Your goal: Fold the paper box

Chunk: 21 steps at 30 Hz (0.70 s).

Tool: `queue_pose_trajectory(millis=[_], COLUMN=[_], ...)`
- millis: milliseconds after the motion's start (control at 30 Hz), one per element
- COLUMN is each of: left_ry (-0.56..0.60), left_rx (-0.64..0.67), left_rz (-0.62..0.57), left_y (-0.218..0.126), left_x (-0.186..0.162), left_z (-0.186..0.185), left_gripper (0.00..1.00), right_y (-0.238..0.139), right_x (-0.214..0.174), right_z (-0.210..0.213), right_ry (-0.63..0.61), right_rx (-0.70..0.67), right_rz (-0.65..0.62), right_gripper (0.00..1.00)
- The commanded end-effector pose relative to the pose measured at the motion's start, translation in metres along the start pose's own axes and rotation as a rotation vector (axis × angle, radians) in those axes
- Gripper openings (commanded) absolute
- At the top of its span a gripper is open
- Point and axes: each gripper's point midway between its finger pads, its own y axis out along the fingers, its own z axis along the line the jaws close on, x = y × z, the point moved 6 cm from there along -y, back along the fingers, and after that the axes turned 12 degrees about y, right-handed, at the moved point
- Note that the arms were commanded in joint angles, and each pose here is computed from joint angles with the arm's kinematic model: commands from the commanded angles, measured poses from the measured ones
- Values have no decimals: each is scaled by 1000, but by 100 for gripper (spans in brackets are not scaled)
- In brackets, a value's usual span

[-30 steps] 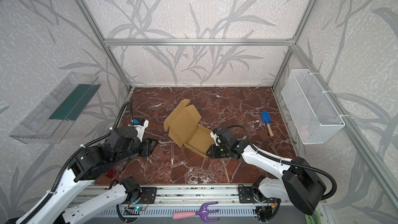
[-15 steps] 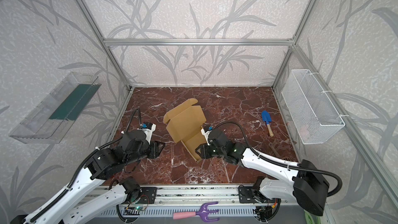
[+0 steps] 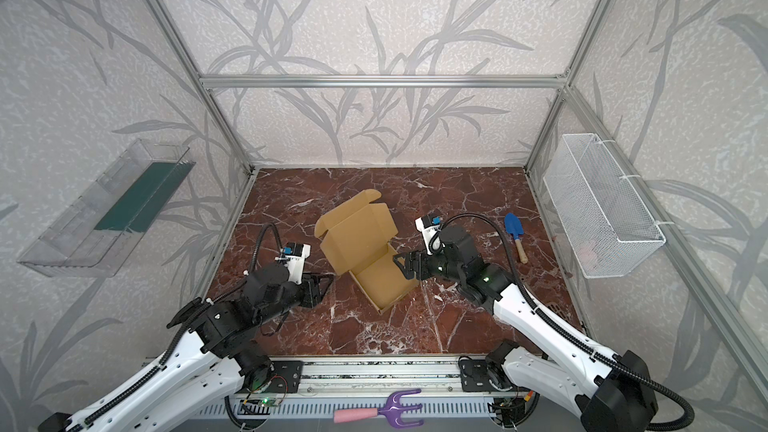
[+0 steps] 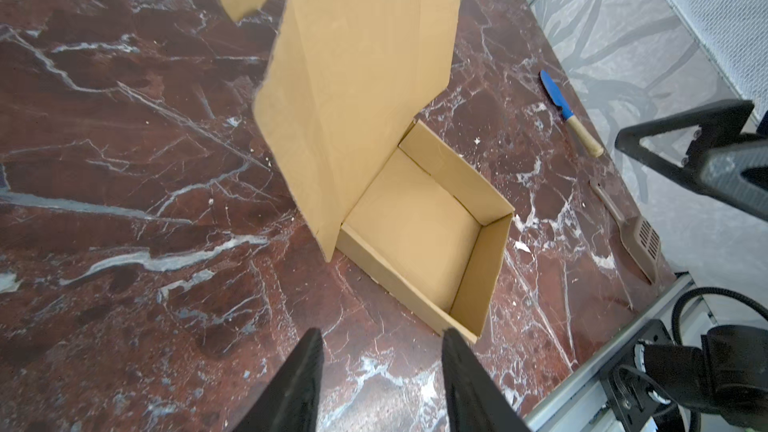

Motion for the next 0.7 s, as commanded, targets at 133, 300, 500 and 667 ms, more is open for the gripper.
queue_pose_trajectory(millis=[133,300,500,667], left_ry=[-67,-79,-106,-149], left_rx=[36,90,56,28], left_rz=[-226,-327,-395,-398], left_y=[8,13,19,28], left_x=[9,13,19,22], left_z=[12,22,27,33], left_gripper=[52,52,53,50], right_y=[-12,-16,-20,-22], right_x=[7,6,4,2], right_z=[21,27,31,33], right_ry=[-86,-112,-151,-163], right_rx=[117,175,219,245], right_rz=[-21,-37,-52,-56], right_gripper=[89,89,89,89])
